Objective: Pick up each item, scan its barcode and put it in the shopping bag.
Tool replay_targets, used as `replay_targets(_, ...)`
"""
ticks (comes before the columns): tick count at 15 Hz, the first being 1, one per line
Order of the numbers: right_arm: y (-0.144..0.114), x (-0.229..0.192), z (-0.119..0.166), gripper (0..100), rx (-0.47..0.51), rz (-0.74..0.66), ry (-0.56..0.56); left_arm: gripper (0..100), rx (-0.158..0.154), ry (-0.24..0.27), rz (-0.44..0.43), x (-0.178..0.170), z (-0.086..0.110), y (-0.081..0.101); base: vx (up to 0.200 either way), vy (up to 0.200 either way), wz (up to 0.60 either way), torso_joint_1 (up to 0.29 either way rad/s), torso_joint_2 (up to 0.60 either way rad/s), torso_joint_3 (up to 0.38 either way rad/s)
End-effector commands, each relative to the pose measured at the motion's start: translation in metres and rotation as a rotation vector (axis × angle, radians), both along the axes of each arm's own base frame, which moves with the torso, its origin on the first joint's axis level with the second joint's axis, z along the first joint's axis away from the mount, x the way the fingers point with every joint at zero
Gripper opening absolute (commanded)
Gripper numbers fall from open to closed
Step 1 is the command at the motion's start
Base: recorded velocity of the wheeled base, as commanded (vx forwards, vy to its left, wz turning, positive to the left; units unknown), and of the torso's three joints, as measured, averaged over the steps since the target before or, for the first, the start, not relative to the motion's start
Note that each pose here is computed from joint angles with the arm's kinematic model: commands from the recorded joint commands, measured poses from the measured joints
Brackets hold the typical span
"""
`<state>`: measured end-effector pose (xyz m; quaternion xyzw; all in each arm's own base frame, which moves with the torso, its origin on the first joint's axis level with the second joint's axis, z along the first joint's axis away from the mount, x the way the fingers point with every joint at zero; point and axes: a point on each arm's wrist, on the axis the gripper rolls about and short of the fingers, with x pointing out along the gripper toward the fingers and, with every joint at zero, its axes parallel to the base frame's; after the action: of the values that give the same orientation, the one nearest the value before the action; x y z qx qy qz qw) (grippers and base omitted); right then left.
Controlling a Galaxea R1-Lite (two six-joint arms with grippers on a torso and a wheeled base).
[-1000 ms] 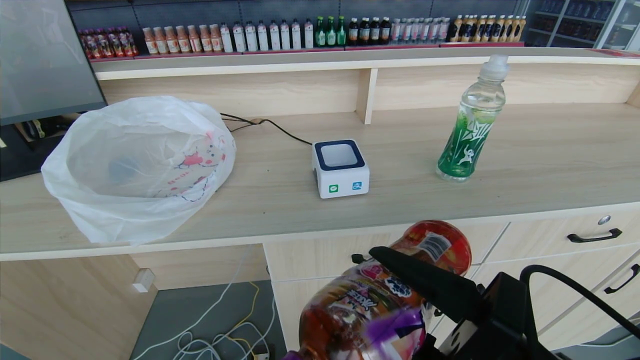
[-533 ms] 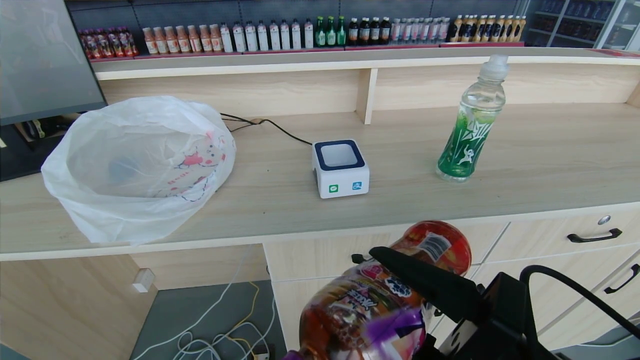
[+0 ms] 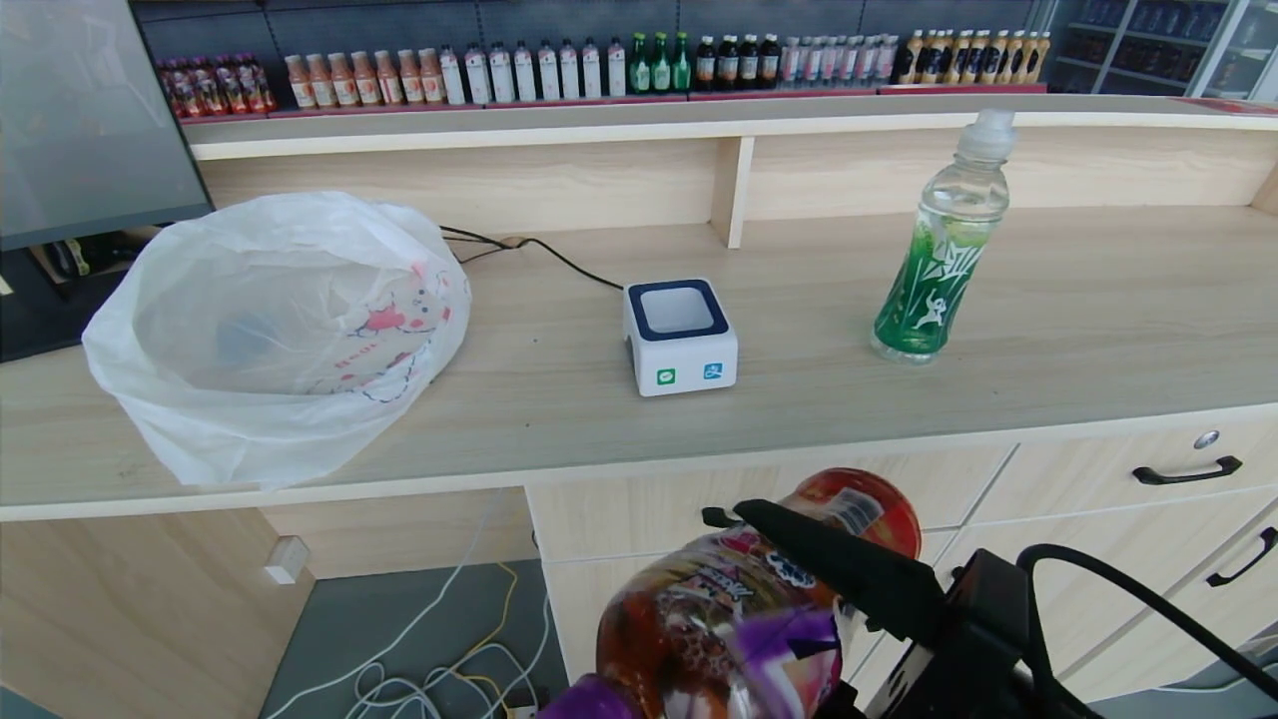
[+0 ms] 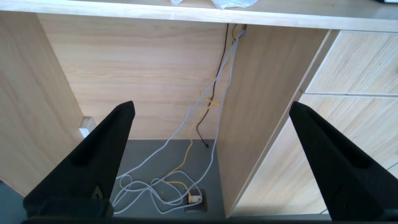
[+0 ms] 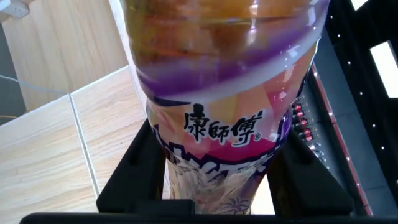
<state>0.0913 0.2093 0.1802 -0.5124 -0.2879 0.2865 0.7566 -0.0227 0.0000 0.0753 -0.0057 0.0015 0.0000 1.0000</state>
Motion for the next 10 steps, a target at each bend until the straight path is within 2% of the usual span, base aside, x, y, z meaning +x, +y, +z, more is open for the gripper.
replay_targets(1,0.005,0.003,-0.001,0,0.047,0.001,0.028,100,-0.001,0.000,0.000,0.000,0.000,0.000,0.000,0.000,0.00,0.000,0.00,0.000)
replay_targets(3,0.009,0.010,0.003,0,0.142,-0.007,0.059,100,-0.001,0.000,0.000,0.000,0.000,0.000,0.000,0.000,0.00,0.000,0.00,0.000)
replay_targets(5,0.011,0.018,0.005,0,0.264,-0.004,0.137,100,-0.001,0.000,0.000,0.000,0.000,0.000,0.000,0.000,0.00,0.000,0.00,0.000)
replay_targets(8,-0.008,0.044,-0.002,0,0.397,-0.042,0.279,100,-0.001,0.000,0.000,0.000,0.000,0.000,0.000,0.000,0.00,0.000,0.00,0.000)
replay_targets(10,-0.021,0.070,0.008,0,0.560,-0.020,0.361,100,-0.001,0.000,0.000,0.000,0.000,0.000,0.000,0.000,0.00,0.000,0.00,0.000)
